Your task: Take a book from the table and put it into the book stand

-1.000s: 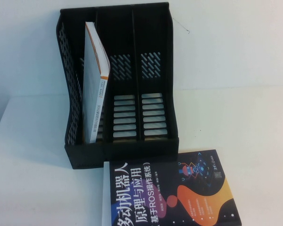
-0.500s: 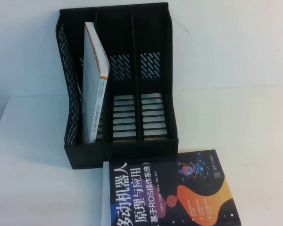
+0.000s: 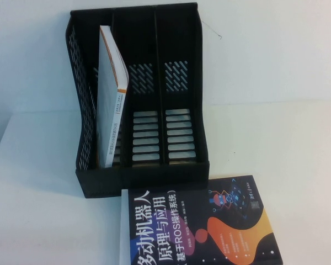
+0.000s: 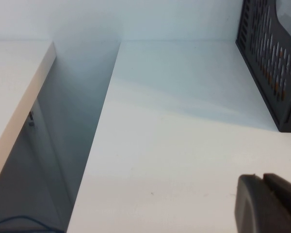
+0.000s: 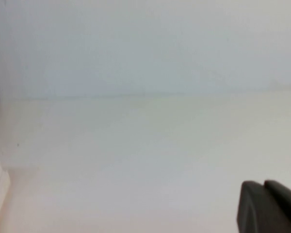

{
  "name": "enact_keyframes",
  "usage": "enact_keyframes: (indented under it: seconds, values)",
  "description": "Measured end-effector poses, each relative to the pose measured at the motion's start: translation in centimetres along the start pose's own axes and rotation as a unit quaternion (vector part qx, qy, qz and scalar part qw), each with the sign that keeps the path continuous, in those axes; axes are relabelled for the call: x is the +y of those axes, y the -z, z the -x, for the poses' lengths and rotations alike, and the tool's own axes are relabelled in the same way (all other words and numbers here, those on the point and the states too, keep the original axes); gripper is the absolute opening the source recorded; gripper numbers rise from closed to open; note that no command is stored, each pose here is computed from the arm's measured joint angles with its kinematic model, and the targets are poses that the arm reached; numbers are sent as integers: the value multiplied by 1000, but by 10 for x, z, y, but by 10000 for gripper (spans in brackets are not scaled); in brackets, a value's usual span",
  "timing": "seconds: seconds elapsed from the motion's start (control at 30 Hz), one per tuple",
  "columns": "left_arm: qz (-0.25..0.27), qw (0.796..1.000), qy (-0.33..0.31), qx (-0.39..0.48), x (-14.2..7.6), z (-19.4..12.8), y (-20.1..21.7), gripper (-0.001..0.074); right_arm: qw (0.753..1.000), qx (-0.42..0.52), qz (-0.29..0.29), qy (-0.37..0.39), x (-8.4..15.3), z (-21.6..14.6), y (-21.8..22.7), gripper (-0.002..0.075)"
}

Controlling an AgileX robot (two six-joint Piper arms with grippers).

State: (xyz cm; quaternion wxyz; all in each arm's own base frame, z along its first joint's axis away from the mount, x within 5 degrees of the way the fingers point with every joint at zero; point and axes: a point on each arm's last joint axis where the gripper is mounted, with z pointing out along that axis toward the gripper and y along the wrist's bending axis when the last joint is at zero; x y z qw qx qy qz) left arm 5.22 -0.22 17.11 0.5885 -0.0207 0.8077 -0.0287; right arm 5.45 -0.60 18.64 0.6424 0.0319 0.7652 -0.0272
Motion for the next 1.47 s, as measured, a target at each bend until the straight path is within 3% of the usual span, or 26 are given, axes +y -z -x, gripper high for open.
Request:
enact_keyframes:
  seconds: [0.23,1.47]
  values:
    - [0,1000,0,0,0,0,0,-3,996,86,-8,-35,-1,-20,0,-1]
    - [0,1000,0,0,0,0,0,-3,996,89,8,-8,1,-20,0,-1]
